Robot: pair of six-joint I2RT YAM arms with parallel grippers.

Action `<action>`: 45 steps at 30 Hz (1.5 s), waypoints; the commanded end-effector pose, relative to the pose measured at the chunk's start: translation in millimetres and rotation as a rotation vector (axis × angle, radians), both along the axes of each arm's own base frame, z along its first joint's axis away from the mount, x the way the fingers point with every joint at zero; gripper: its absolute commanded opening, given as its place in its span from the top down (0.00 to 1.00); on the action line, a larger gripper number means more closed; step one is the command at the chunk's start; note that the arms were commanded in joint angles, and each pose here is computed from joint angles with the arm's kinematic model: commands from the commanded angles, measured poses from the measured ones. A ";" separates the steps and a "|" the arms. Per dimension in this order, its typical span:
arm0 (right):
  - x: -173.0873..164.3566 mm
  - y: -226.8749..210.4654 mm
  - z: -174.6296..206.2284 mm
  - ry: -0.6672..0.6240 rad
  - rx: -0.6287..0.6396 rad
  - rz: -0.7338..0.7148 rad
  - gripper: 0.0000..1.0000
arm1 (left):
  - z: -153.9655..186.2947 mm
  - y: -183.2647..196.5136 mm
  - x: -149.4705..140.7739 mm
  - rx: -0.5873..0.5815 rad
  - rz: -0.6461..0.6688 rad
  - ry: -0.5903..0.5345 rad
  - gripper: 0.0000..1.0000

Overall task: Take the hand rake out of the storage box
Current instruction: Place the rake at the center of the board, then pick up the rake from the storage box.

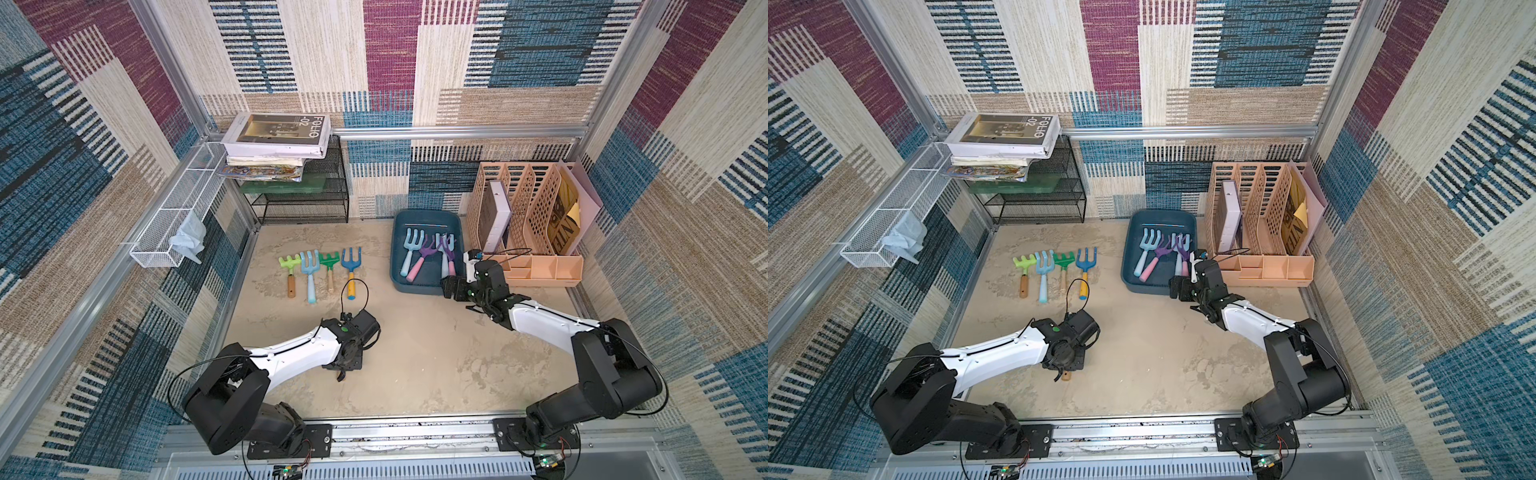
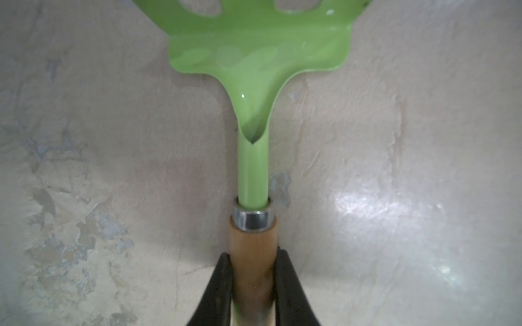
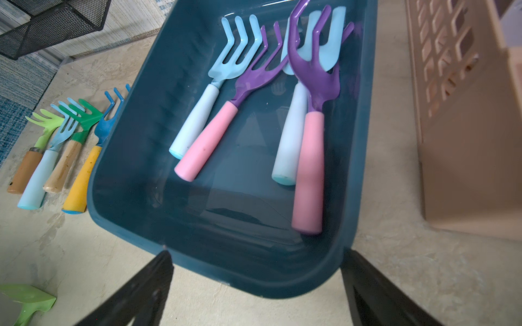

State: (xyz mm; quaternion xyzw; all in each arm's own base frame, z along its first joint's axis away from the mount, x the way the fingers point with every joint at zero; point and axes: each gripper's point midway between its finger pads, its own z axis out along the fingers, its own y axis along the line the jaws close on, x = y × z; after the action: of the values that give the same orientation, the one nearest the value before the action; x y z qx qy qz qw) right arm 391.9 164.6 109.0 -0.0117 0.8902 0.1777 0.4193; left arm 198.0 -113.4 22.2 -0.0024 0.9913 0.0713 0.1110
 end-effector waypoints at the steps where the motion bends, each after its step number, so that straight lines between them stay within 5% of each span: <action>1: 2.1 4.7 3.8 -0.011 0.013 0.014 0.04 | -1.2 5.8 -7.1 0.017 0.008 0.031 0.70; 9: 0.0 -1.8 13.9 -0.033 0.006 -0.010 0.04 | 61.1 -11.7 12.6 -0.075 -0.004 -0.122 0.38; 15: -2.6 -11.5 21.8 -0.062 0.011 -0.041 0.04 | 142.1 -67.8 65.7 -0.266 -0.145 -0.350 0.41; 19: -2.5 -21.2 23.3 -0.068 0.004 -0.070 0.04 | 162.4 -123.1 115.0 -0.286 -0.258 -0.362 0.53; 26: -3.1 -35.4 25.9 -0.077 0.014 -0.104 0.04 | 122.6 -213.1 225.3 -0.236 -0.351 -0.305 0.67; 32: -7.2 -39.5 33.2 -0.104 0.028 -0.109 0.04 | 91.0 -225.5 292.3 -0.204 -0.319 -0.307 0.65; 38: -4.2 -40.4 27.6 -0.089 0.027 -0.110 0.04 | 59.8 -217.9 327.5 -0.160 -0.272 -0.339 0.54; 45: -2.8 -40.1 24.2 -0.080 0.026 -0.102 0.04 | 35.5 -213.5 349.2 -0.114 -0.217 -0.402 0.60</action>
State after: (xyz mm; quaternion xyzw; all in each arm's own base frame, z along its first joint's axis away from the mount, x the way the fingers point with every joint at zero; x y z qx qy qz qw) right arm 385.8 120.6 127.0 0.0351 0.8760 0.1571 0.4546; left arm 538.1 -336.1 62.4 0.1000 0.9489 -0.0209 0.2986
